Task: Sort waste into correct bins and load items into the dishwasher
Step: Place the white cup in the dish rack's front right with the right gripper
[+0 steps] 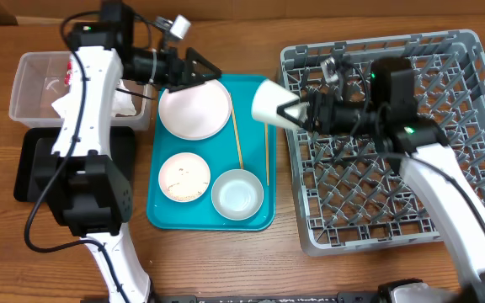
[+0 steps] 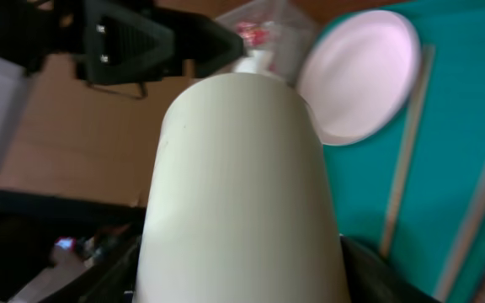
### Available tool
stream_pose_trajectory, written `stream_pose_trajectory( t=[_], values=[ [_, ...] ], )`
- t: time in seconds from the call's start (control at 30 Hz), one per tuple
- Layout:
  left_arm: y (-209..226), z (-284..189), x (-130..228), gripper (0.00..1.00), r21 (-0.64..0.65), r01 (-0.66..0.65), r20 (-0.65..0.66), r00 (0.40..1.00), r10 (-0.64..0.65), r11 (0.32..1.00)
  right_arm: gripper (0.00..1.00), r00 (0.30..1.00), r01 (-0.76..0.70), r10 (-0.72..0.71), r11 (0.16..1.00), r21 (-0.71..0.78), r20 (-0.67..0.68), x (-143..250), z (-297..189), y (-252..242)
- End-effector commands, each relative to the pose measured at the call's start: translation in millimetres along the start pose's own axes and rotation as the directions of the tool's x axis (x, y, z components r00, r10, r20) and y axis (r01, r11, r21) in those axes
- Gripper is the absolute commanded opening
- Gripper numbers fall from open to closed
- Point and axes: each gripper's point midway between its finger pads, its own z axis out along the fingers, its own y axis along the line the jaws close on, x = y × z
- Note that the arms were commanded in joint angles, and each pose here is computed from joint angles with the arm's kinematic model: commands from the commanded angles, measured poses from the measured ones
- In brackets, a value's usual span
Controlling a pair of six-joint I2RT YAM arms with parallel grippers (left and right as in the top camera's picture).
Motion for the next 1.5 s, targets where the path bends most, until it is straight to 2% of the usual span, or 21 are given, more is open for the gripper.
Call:
stream_pose_trajectory(
  t=[0.0, 0.13, 0.23, 0.43, 0.67, 0.87, 1.07, 1.17, 1.3, 1.37, 1.47],
  values=[
    [29.1, -11.1, -3.1, 0.88, -0.179, 0.051, 0.014, 0.999, -0.049, 0.982, 0.61, 0.984, 0.083, -0.131, 0.937, 0.338, 0.121, -0.1, -42.5, -5.1],
    [48.8, -14.7, 1.4, 0.89, -0.3, 0.066, 0.0, 0.998, -0.069, 0.952, 0.64, 0.988, -0.023, -0.068, 0.828, 0.56, 0.141, 35.4, -80.0, -17.2],
    [56.3, -18.2, 5.4, 0.87, -0.358, 0.071, -0.012, 0.997, -0.08, 0.931, 0.64, 0.989, -0.132, 0.046, 0.708, 0.693, 0.141, 77.2, -106.0, -30.3],
    [49.1, -32.5, 0.8, 0.84, -0.423, 0.055, -0.009, 0.998, -0.065, 0.904, 0.64, 0.961, -0.233, 0.254, 0.548, 0.803, 0.105, 136.6, -123.6, -44.0],
    [28.2, -57.6, -10.2, 0.85, -0.555, -0.007, -0.006, 1.0, 0.005, 0.832, 0.65, 0.912, -0.236, 0.406, 0.426, 0.873, 0.049, 170.2, -126.6, -59.0],
    [22.4, -61.6, -9.9, 0.86, -0.623, -0.024, -0.019, 1.0, 0.015, 0.782, 0.66, 0.863, -0.201, 0.504, 0.379, 0.903, -0.019, 190.0, -112.7, -76.0],
    [20.2, -57.6, -6.9, 0.87, -0.622, -0.029, -0.033, 0.999, 0.01, 0.782, 0.81, 0.819, -0.165, 0.571, 0.318, 0.934, -0.05, 198.0, -100.5, -95.4],
    [19.2, -61.9, -7.6, 0.89, -0.638, -0.029, -0.029, 0.999, 0.014, 0.769, 0.88, 0.821, -0.166, 0.569, 0.319, 0.933, -0.049, 194.2, -92.3, -102.4],
    [6.3, -83.0, -5.2, 0.88, -0.698, -0.03, -0.02, 1.0, 0.022, 0.716, 0.91, 0.857, -0.19, 0.514, 0.359, 0.914, -0.024, 173.7, -83.3, -101.6],
    [-11.2, -96.7, -5.1, 0.83, -0.72, -0.019, 0.009, 0.999, 0.036, 0.694, 0.91, 0.894, -0.199, 0.447, 0.39, 0.899, 0.004, 144.9, -83.3, -91.7],
    [-31.4, -108.0, -4.7, 0.82, -0.733, 0.018, 0.073, 0.996, 0.052, 0.68, 0.94, 0.934, -0.188, 0.358, 0.44, 0.878, 0.021, 110.9, -85.0, -75.8]
  ],
)
